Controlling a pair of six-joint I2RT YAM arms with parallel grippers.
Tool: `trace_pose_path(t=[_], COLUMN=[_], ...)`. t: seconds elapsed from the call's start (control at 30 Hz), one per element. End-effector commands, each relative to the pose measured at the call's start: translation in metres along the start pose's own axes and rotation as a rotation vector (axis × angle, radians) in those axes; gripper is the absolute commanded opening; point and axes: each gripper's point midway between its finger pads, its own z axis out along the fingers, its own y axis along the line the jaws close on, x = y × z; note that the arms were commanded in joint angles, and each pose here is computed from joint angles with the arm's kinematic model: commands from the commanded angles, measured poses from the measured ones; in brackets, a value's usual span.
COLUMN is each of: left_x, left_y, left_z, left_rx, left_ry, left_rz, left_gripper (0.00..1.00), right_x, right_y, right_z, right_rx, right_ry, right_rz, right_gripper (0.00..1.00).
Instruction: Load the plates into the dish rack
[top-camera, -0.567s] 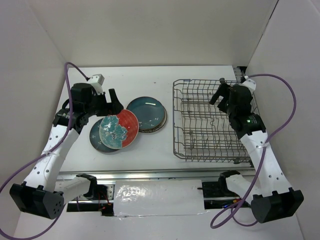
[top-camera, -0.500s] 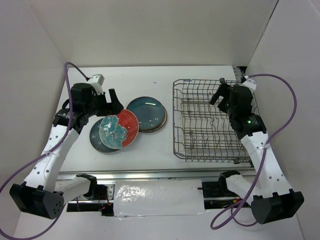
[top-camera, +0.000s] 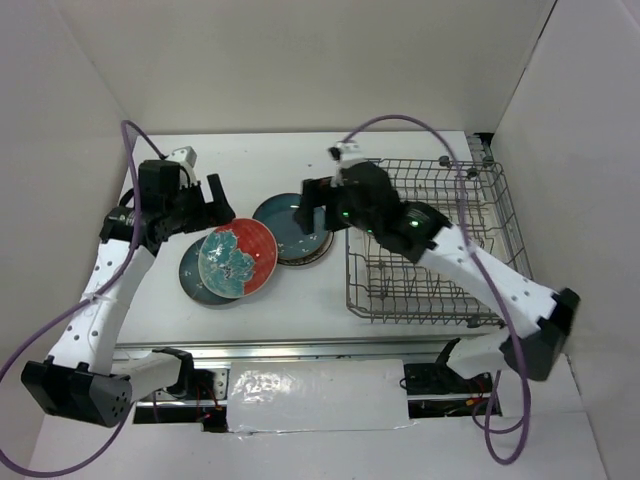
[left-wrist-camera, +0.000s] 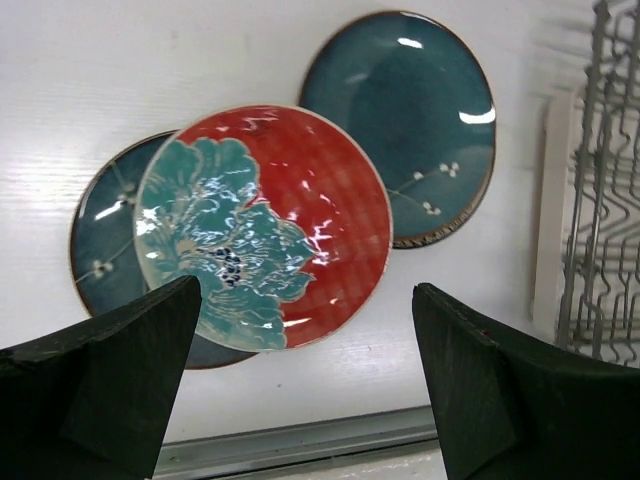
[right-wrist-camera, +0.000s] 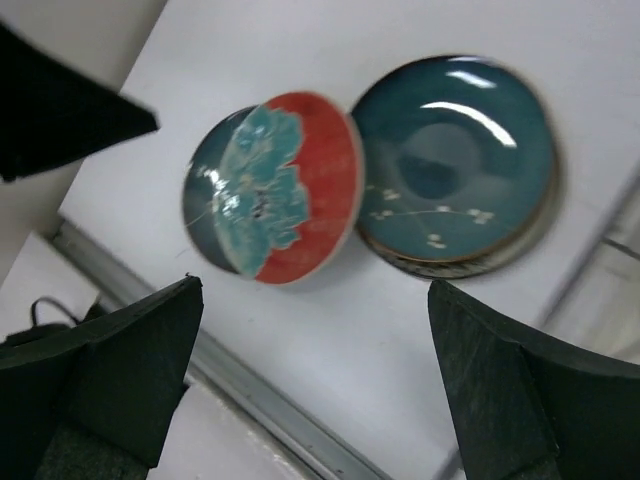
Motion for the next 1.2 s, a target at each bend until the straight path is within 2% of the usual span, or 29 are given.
trace_pose_path(t=[0.0, 0.13, 0.17, 0.27, 0.37, 0.43, 0.57, 0.8, 1.07, 1.17], left_x=[-0.010, -0.027, -0.029, -0.034, -0.035, -0.039, -0.036, -0.037, -0.024, -0.023], left_y=[0.020, 0.025, 0.018, 0.012, 0.023, 0.028, 0.020, 0.016, 0.016, 0.014], left_z=[-0.016, -0.042, -0.047, -0.054, -0.059, -0.064, -0.068, -0.073, -0.062, -0.061], left_rx=[-0.127, -0.093, -0.043, 0.000, -0.064, -0.091, -0.025, 0.016, 0.042, 0.057], left_ry=[-0.010, -0.112, -0.119, -0.122, -0.107, -0.138, -0.169, -0.204, -0.170, -0.167], left_rz=[-0.099, -0.144, -0.129, -0.061, -0.061, -0.062, -0.055, -0.067, -0.094, -0.088], left_gripper=[0.99, 0.99, 0.99, 0.99, 0.99, 0.99, 0.99, 0.99, 0.99, 0.99], right_x=[0.015, 0.046, 0.062, 0.062, 0.078, 0.079, 0.096, 0.119, 0.146, 0.151], right_y=[0.060, 0.081, 0.083, 0.085, 0.070, 0.061, 0.051, 0.036, 0.030, 0.030], right_z=[0.028, 0.074, 0.091, 0.114, 0.148, 0.158, 0.184, 0.210, 0.226, 0.227], right_rx=[-0.190, -0.255, -0.264, -0.269, -0.222, -0.215, -0.180, -0.144, -0.157, -0.171], right_ry=[0.085, 0.199, 0.248, 0.268, 0.335, 0.344, 0.389, 0.437, 0.503, 0.513], right_rz=[-0.045, -0.042, -0.030, -0.004, 0.035, 0.066, 0.071, 0.097, 0.135, 0.151], right_gripper=[1.00, 1.00, 1.00, 0.99, 0.96, 0.95, 0.92, 0.90, 0.86, 0.77])
